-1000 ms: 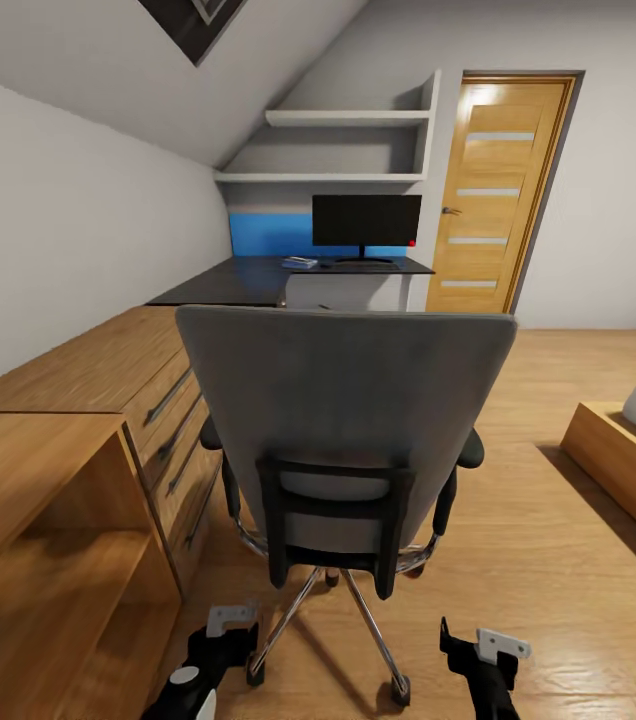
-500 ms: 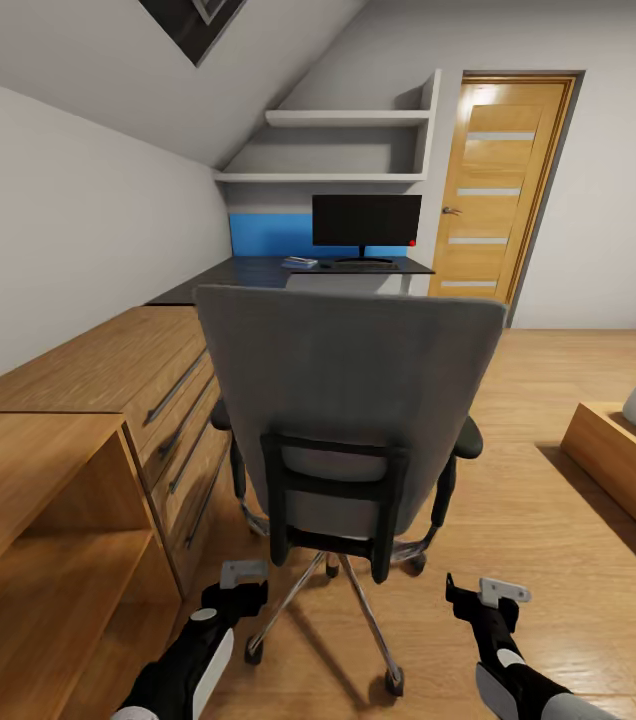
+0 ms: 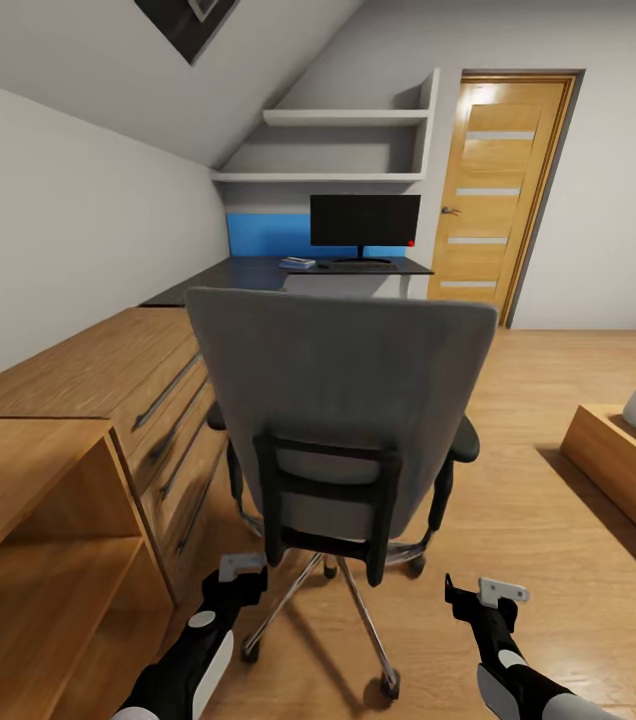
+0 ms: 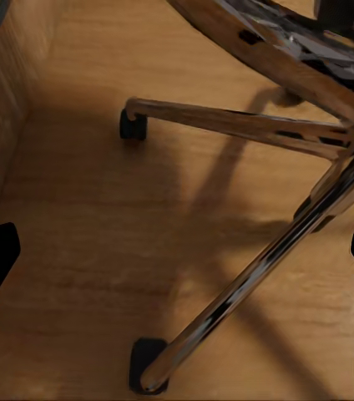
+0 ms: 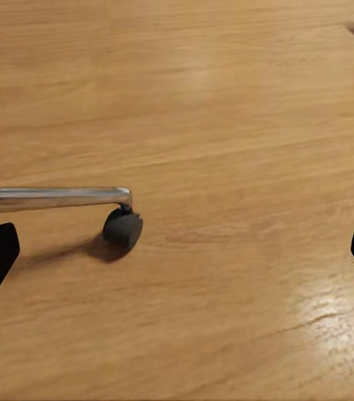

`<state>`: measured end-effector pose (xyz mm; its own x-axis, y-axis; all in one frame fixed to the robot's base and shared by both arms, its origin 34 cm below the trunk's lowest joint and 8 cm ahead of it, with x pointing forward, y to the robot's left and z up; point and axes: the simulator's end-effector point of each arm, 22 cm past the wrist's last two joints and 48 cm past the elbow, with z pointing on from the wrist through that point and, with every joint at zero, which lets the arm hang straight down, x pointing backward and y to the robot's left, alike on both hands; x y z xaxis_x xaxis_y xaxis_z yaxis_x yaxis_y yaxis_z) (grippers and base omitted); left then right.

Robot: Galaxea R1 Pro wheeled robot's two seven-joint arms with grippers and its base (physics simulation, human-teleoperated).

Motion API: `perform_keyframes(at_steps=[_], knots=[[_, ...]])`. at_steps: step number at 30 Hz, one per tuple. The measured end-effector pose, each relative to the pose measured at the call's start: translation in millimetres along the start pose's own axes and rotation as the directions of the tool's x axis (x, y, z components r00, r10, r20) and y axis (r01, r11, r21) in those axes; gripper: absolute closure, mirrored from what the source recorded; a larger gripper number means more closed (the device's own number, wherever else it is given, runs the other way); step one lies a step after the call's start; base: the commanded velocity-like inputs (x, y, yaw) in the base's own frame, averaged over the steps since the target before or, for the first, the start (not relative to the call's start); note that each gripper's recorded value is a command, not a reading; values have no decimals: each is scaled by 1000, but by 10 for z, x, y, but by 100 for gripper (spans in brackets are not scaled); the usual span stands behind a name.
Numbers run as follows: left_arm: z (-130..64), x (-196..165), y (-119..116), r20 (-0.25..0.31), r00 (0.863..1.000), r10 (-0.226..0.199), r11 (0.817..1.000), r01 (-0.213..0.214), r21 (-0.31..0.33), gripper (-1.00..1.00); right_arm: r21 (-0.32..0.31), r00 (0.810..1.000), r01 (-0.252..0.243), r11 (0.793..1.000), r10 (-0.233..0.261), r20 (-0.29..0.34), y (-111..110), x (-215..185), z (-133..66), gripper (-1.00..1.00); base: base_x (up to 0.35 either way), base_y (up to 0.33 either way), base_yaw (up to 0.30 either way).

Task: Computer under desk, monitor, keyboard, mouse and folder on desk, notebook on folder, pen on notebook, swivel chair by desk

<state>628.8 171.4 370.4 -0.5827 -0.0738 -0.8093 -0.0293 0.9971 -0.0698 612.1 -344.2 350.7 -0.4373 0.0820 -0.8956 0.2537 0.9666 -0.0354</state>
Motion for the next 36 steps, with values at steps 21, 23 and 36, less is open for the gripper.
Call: perform_keyframes(at_steps=[21,23,36], knots=[[0,20,9,-6,1000,0,1000,0,-3,-100,-5,1000,-5,1000,5,5,31,-21,3,-100,207,-254,0],[0,23,6,-7,1000,0,1000,0,-2,-100,-15,1000,-12,1000,12,11,86,-65,14,-100,186,-289,0],[3,1,5,1,1000,1,1000,-1,0,-100,-91,999,-46,995,48,23,419,-621,215,-100,56,-110,0]])
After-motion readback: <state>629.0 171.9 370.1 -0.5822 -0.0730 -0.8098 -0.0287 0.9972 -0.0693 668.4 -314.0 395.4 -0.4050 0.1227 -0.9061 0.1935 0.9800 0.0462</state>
